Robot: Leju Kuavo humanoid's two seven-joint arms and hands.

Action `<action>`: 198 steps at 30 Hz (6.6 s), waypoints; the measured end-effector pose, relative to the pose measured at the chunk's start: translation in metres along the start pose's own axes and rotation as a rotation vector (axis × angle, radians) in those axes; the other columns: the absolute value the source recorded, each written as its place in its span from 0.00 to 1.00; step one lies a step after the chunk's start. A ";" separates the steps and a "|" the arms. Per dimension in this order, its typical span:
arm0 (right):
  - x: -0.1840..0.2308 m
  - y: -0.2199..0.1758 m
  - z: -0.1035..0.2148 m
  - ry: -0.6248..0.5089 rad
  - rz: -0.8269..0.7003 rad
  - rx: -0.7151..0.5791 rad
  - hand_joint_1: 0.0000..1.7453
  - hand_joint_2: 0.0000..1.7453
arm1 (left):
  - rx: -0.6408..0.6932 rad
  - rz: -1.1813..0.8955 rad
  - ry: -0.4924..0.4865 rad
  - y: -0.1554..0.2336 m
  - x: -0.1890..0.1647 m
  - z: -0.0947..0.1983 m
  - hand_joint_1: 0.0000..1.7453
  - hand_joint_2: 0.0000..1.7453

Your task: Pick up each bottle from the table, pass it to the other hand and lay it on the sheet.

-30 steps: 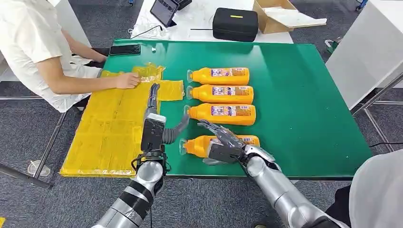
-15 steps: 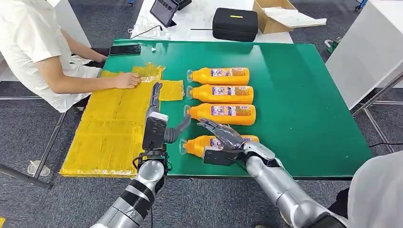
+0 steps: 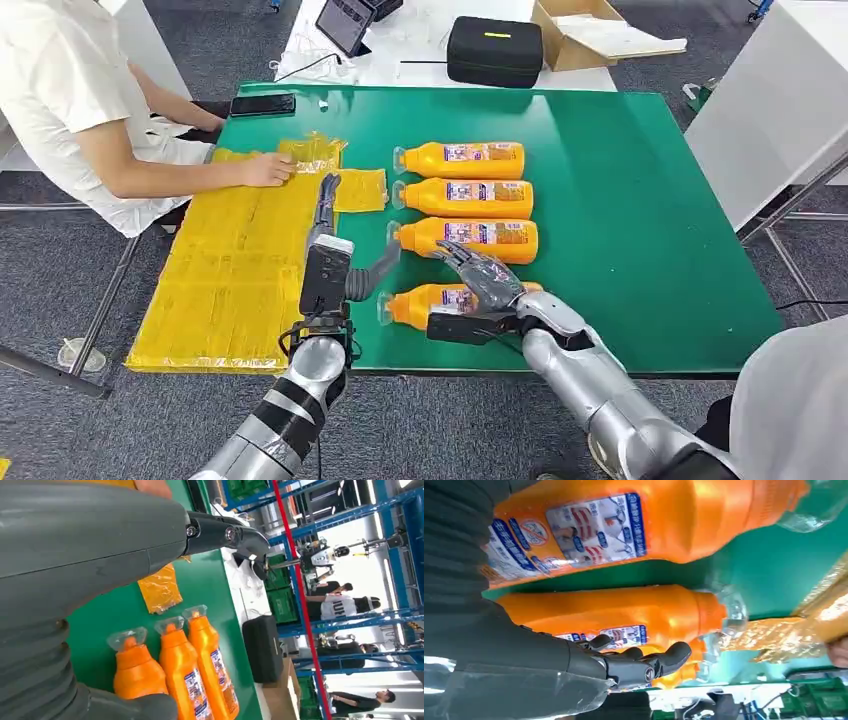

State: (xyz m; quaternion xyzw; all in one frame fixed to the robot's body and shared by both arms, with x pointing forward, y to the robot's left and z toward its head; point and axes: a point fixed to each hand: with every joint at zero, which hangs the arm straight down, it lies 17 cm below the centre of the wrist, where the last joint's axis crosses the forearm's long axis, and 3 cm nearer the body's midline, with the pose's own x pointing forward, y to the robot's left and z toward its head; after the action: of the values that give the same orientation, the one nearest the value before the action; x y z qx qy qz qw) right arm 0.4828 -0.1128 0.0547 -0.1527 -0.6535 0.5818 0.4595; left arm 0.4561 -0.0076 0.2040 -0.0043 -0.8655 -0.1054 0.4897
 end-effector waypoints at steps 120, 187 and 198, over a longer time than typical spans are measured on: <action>-0.017 -0.054 0.099 0.048 -0.606 -0.551 1.00 1.00 | 0.190 0.681 0.065 0.043 0.060 0.064 0.00 1.00; 0.177 -0.015 -0.005 -0.387 -0.674 -0.136 0.98 1.00 | -0.045 0.938 0.176 0.004 0.022 0.067 1.00 1.00; 0.182 -0.015 -0.007 -0.405 -0.680 -0.120 0.00 1.00 | -0.041 0.925 0.119 0.013 0.027 0.068 1.00 1.00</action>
State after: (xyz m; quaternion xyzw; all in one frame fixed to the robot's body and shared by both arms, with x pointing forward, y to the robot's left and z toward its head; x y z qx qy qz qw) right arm 0.3963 0.0208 0.1449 0.1633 -0.7770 0.3755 0.4780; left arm 0.3859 0.0151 0.1957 -0.3934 -0.7409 0.1068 0.5338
